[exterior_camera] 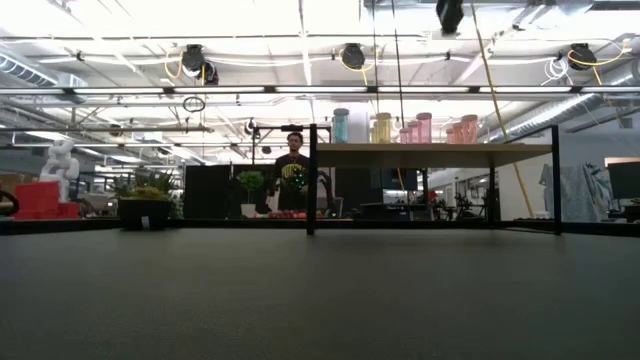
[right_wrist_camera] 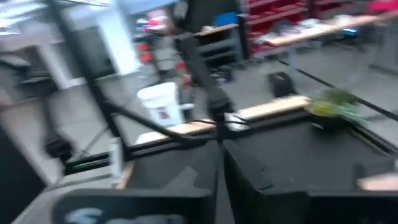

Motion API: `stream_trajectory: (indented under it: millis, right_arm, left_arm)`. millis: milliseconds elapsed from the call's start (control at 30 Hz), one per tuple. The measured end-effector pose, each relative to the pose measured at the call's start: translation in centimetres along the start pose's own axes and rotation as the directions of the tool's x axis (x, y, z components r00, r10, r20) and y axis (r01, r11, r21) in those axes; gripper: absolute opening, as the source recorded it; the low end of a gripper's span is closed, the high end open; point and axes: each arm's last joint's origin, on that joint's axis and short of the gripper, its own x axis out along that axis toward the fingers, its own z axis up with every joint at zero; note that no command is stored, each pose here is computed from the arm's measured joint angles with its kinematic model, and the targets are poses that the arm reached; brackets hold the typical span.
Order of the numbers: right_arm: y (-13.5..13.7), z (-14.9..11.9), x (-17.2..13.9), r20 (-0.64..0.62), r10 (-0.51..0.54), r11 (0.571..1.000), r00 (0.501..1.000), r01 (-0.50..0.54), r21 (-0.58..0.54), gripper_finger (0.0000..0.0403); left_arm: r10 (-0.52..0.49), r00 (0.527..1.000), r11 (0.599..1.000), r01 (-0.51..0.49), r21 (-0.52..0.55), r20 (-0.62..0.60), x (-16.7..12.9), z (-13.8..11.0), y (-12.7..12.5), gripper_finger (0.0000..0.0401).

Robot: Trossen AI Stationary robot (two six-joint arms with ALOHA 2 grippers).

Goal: Pick and place medicine bottles onto shelf by color
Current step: Return to Home Position

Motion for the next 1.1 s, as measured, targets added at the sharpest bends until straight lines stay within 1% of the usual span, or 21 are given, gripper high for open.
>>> stream_trajectory:
  millis: [33, 100, 200, 267, 333, 400, 467, 533, 600, 700, 733, 833, 900, 933, 1000, 1100]
  right_arm:
    - [0.6, 0.0, -0.2, -0.003, 0.038, 0.999, 0.999, -0.038, -0.007, 0.0015]
    - [1.4, 0.4, -1.5, 0.005, 0.08, 0.997, 0.997, -0.08, 0.005, 0.0011]
    - [1.8, 1.2, -4.9, 0.027, 0.085, 0.996, 0.996, -0.085, 0.012, 0.0009]
    - [1.7, 1.7, -7.2, 0.046, 0.088, 0.996, 0.995, -0.087, -0.025, 0.0003]
    - [1.5, 1.6, -8.8, 0.054, 0.079, 0.994, 0.995, -0.075, -0.074, 0.0003]
    - [1.3, 1.2, -9.8, 0.038, 0.071, 0.988, 0.997, -0.065, -0.14, 0.0003]
    - [1.1, 0.5, -10.4, 0.006, 0.06, 0.979, 0.998, -0.057, -0.197, 0.0001]
    - [0.9, 0.0, -10.8, 0.013, 0.06, 0.977, 0.998, -0.056, -0.206, 0.0001]
    - [0.6, -0.9, -11.1, 0.01, 0.059, 0.974, 0.998, -0.056, -0.218, 0.0001]
    - [0.0, -3.1, -10.9, 0.013, 0.059, 0.977, 0.998, -0.055, -0.205, 0.0001]
    - [-0.3, -4.1, -10.8, 0.024, 0.062, 0.98, 0.998, -0.056, -0.192, 0.0001]
    - [-0.9, -6.1, -10.4, 0.131, 0.092, 0.987, 0.987, -0.073, -0.145, 0.0001]
    - [-1.3, -7.6, -10.2, 0.169, 0.103, 0.987, 0.98, -0.08, -0.142, 0.0]
    - [-1.5, -8.3, -10.1, 0.177, 0.106, 0.987, 0.978, -0.081, -0.142, 0.0]
    - [-1.9, -9.7, -10.1, 0.154, 0.099, 0.987, 0.983, -0.077, -0.141, 0.0]
    - [-2.2, -10.6, -10.3, 0.145, 0.096, 0.985, 0.985, -0.073, -0.158, 0.0]
  left_arm:
    - [-0.007, 1.0, 1.0, 0.007, -0.001, 0.017, -0.6, 0.0, 0.0, 0.001]
    - [-0.012, 0.999, 1.0, 0.012, -0.002, 0.047, -2.2, 0.1, -0.1, 0.0012]
    - [-0.012, 0.994, 1.0, 0.008, 0.029, 0.113, -4.9, 0.7, 0.0, 0.001]
    - [-0.016, 0.99, 0.998, 0.008, 0.055, 0.142, -6.6, 0.8, 0.1, 0.0004]
    - [-0.026, 0.984, 0.998, 0.017, 0.054, 0.176, -7.5, 0.4, 0.1, 0.0005]
    - [-0.044, 0.987, 0.999, 0.039, 0.035, 0.155, -7.1, -1.4, 0.2, 0.0004]
    - [-0.086, 0.992, 0.996, 0.086, -0.002, 0.093, -5.7, -4.5, 0.2, 0.0003]
    - [-0.15, 0.987, 0.988, 0.151, -0.016, 0.055, -4.4, -7.7, 0.1, 0.0004]
    - [-0.204, 0.979, 0.979, 0.204, 0.006, 0.026, -3.5, -10.6, 0.0, 0.0004]
    - [-0.264, 0.965, 0.965, 0.264, 0.003, 0.012, -3.1, -13.8, -0.1, 0.0002]
    - [-0.275, 0.961, 0.961, 0.275, -0.011, -0.004, -3.2, -14.8, 0.0, 0.0002]
    - [-0.288, 0.957, 0.957, 0.287, -0.039, -0.017, -3.9, -16.7, 0.1, 0.0007]
    - [-0.289, 0.957, 0.957, 0.288, -0.045, -0.017, -4.6, -18.0, 0.2, 0.0008]
    - [-0.286, 0.958, 0.958, 0.286, -0.034, -0.014, -4.9, -18.6, 0.3, 0.0006]
    - [-0.278, 0.961, 0.961, 0.278, 0.008, -0.009, -5.5, -19.8, 0.5, 0.0003]
    - [-0.271, 0.963, 0.959, 0.27, 0.087, -0.01, -6.4, -21.5, 0.7, 0.0006]
